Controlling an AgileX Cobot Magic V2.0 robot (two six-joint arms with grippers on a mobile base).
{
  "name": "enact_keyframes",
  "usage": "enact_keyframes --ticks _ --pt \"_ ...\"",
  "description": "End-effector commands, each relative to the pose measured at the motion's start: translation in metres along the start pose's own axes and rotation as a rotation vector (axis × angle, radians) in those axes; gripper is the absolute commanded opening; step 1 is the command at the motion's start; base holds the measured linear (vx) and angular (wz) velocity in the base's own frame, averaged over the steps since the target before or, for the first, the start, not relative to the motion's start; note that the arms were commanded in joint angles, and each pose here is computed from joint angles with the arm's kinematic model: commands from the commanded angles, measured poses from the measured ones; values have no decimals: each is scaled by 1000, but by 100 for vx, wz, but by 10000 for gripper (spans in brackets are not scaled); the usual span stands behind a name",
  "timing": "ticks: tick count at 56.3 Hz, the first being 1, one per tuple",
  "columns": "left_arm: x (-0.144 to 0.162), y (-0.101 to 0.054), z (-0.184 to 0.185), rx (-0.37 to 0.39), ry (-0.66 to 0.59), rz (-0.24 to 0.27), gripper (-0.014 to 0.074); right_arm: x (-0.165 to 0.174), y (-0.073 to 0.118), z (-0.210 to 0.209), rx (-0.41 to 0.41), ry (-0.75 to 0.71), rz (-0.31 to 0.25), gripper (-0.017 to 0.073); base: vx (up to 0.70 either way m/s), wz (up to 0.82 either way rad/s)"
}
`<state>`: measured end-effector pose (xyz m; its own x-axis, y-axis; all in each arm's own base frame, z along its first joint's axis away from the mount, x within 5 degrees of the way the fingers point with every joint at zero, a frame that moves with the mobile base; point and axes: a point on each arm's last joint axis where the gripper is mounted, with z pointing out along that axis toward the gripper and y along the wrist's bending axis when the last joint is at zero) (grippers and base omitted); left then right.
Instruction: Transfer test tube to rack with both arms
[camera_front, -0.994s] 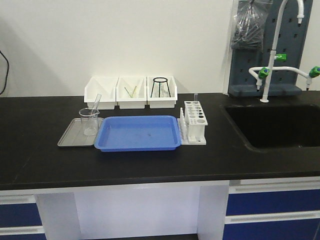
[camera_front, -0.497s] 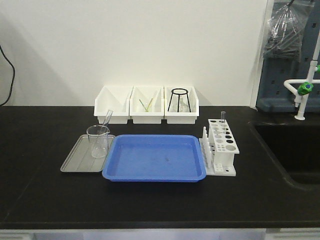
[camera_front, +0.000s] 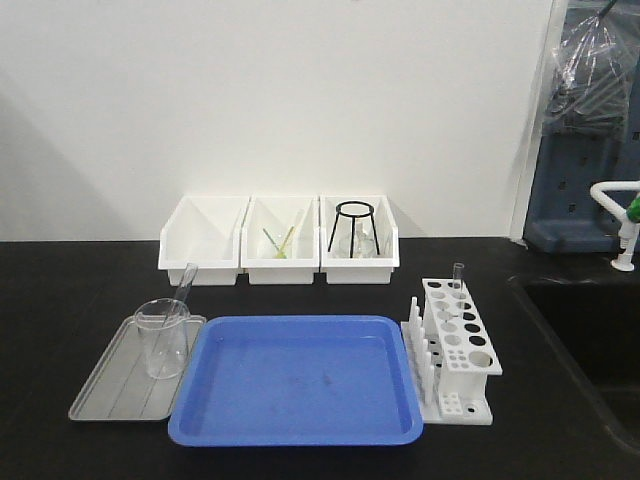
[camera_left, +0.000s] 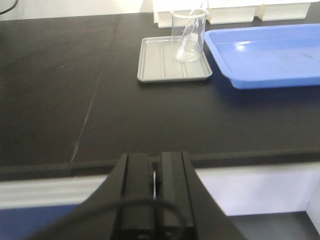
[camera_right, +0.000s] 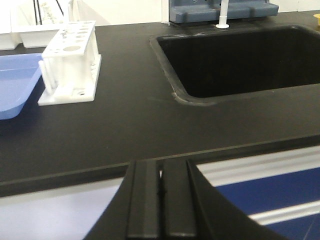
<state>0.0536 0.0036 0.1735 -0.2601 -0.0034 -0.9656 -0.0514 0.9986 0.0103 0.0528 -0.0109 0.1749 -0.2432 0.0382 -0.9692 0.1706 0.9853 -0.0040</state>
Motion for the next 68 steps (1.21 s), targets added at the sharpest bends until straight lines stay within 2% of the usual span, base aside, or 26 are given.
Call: enact_keyframes --ticks 1,30,61,63,67,68 --pt "-17 0 -5 6 -125 -9 160 -2 1 1 -6 -66 -13 -10 29 -11" --pt "-17 0 -5 6 -125 -9 160 -2 1 1 -6 -66 -13 -10 21 -9" --pt "-17 0 -5 6 -125 -6 160 -2 1 1 -6 -66 -13 -10 6 -4" --pt "-17 0 -5 3 -128 11 160 -2 1 1 -6 -66 -13 -10 0 0" --pt "-19 1 -5 -21 -147 124 160 -2 1 1 -6 -66 -13 -10 0 0" --pt "-20 1 -5 -25 -153 138 160 -2 1 1 -6 -66 -13 -10 0 0"
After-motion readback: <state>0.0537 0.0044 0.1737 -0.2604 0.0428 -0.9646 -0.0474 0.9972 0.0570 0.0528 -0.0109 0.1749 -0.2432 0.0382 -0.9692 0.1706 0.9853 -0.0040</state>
